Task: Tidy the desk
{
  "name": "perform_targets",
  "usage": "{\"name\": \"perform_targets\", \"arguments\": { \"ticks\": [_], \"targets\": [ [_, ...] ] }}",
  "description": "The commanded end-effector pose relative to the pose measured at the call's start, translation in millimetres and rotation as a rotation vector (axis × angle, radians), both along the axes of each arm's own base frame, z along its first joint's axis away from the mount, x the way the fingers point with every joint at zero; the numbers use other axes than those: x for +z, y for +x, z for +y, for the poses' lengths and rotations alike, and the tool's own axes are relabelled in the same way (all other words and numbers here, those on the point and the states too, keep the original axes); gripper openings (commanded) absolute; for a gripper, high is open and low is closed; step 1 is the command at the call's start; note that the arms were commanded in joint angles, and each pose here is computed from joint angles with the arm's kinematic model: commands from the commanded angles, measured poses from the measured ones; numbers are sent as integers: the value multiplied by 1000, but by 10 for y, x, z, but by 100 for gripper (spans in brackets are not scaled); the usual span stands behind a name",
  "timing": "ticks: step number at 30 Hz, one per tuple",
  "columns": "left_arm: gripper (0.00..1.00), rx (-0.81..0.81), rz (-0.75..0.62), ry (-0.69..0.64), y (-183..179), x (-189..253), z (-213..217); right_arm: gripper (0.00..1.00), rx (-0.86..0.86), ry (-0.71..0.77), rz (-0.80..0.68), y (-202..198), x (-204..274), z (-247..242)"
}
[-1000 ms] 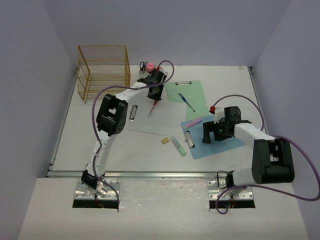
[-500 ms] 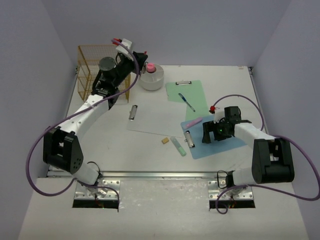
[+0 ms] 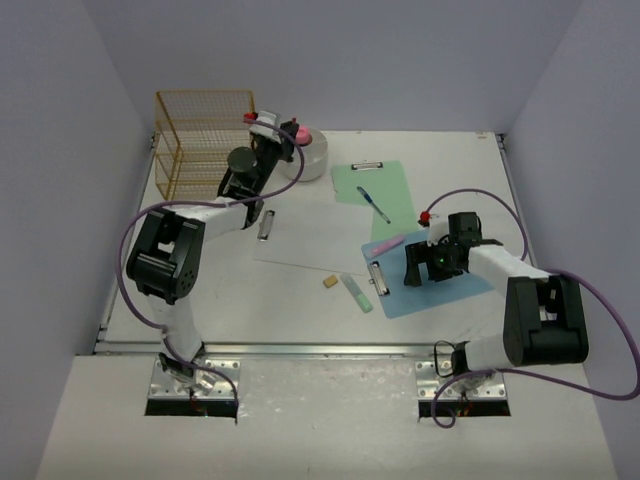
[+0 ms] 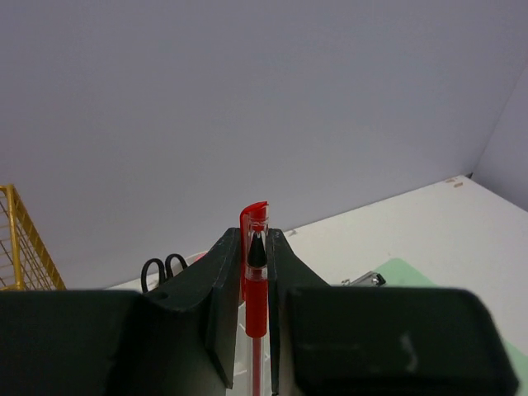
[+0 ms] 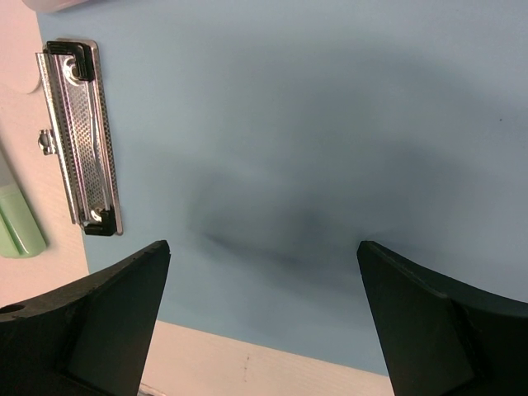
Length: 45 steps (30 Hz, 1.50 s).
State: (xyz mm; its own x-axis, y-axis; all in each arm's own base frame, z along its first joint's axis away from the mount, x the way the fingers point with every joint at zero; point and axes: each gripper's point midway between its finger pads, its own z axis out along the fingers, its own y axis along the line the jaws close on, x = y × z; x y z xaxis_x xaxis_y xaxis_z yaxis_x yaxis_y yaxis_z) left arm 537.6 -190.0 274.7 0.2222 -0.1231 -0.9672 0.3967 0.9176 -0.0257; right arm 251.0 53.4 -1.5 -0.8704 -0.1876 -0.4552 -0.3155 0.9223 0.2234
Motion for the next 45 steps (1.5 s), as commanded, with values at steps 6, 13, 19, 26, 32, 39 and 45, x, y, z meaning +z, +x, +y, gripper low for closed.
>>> {"name": "perform_targets", "arguments": {
  "ticks": [6, 13, 19, 26, 32, 39, 45],
  "targets": [
    [0, 61, -183, -62, 173, 108, 107, 99, -15, -22, 10, 58, -39, -50],
    [0, 85, -221, -49, 328, -64, 110, 99, -16, -31, 28, 44, -85, -65],
    [0, 103, -247, -55, 374, -79, 142, 99, -12, -38, 37, 31, -114, -78],
    [0, 116, -282, -61, 481, -8, 161, 99, -12, -39, 44, 25, -132, -79],
    [0, 117, -292, -63, 599, -47, 127, 99, -11, -45, 49, 21, -151, -88],
    [4, 122, -270, -65, 714, -247, 121, 99, -11, -53, 59, 3, -174, -101],
    [25, 117, -259, -63, 681, -375, 121, 99, -10, -57, 61, 3, -176, -106]
  ]
}}
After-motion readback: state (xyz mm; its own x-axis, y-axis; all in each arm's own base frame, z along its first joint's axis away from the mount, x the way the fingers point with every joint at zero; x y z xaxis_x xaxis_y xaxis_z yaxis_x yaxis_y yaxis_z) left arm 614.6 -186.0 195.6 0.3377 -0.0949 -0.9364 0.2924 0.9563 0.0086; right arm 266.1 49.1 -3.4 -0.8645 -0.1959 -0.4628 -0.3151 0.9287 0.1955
